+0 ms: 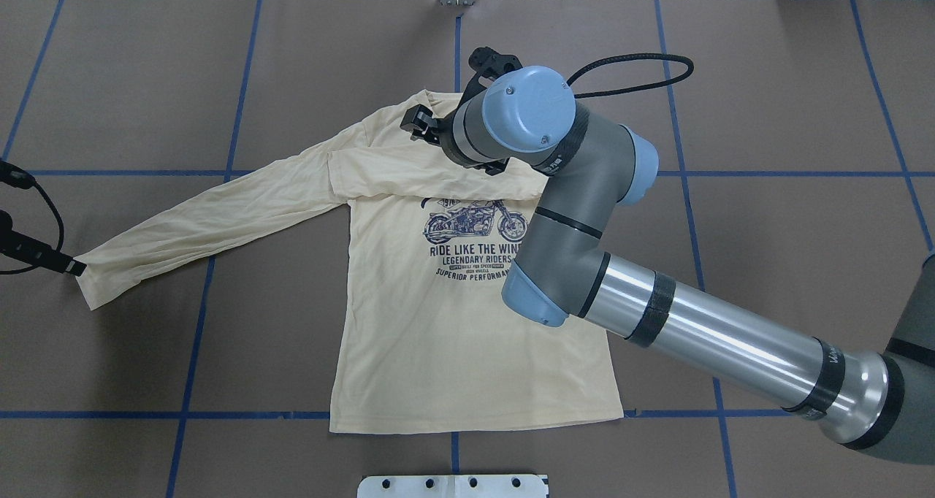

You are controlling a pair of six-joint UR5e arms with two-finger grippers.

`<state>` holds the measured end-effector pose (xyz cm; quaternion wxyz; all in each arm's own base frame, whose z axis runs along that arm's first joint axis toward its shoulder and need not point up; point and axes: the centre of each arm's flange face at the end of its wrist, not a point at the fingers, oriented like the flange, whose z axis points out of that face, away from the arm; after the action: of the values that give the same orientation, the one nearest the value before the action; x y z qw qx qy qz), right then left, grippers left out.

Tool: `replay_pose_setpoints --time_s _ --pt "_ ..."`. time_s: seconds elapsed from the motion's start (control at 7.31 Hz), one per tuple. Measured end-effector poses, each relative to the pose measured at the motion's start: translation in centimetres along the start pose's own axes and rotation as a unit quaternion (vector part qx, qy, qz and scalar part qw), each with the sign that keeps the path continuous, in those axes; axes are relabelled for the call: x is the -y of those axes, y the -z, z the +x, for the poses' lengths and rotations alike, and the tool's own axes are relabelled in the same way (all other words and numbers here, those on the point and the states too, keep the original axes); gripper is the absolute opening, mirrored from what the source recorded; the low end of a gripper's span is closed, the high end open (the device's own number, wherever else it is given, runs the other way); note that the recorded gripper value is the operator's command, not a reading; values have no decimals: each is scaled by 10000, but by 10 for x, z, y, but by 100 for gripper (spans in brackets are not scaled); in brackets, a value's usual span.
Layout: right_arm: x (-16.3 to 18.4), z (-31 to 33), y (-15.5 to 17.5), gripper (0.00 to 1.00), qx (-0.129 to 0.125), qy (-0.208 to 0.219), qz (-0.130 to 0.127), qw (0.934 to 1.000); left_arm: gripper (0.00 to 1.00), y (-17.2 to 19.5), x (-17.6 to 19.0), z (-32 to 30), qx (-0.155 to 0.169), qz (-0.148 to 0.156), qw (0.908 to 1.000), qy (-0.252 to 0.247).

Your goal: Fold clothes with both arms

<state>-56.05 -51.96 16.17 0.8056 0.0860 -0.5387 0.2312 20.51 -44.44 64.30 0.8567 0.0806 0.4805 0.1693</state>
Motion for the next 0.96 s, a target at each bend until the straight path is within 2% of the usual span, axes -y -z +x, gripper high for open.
replay_pose_setpoints --time_s 0.14,0.27,0.68,0.96 --pt "-1 0 0 96 -2 3 -1 10000 13 0 0 0 1 -1 10000 -1" --pt "-3 0 -1 96 -4 9 9 10000 0 0 1 0 2 0 10000 -5" --pt "-6 3 -2 96 -11 21 62 10000 0 0 3 2 -3 19 10000 -11" --pt "-5 23 13 98 51 59 47 10000 0 19 14 28 -124 213 9997 -45"
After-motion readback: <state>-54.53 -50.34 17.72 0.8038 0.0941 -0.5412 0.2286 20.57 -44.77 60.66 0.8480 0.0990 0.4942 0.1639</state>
